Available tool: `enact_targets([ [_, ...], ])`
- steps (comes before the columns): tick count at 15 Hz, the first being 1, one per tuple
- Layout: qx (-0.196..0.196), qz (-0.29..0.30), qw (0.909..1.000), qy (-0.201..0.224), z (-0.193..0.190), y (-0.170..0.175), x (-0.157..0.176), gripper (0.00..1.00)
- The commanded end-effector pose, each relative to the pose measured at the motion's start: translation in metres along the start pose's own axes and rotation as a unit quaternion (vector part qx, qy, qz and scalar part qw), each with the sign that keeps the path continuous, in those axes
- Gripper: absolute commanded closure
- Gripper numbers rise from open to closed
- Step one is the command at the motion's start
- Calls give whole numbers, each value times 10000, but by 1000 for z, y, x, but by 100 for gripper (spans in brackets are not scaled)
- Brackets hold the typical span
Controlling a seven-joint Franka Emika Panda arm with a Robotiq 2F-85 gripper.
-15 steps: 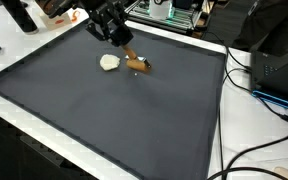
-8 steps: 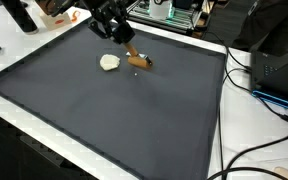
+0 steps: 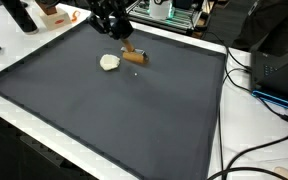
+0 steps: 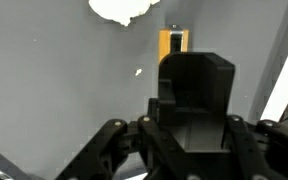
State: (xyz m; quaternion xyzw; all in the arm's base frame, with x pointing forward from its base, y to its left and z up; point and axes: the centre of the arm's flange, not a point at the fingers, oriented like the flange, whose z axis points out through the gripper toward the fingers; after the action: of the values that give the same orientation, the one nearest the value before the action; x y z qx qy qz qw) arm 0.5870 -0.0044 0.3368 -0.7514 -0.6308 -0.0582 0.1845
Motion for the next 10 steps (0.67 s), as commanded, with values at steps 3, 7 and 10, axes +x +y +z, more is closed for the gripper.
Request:
enact_targets([
  [3,-84,-134,9994,-308,-19,-3,9,76],
  [7,-136,-239,9989,-390,-23,-2,11,76],
  [10,-153,-51,9990,-416,-26,-1,12,76],
])
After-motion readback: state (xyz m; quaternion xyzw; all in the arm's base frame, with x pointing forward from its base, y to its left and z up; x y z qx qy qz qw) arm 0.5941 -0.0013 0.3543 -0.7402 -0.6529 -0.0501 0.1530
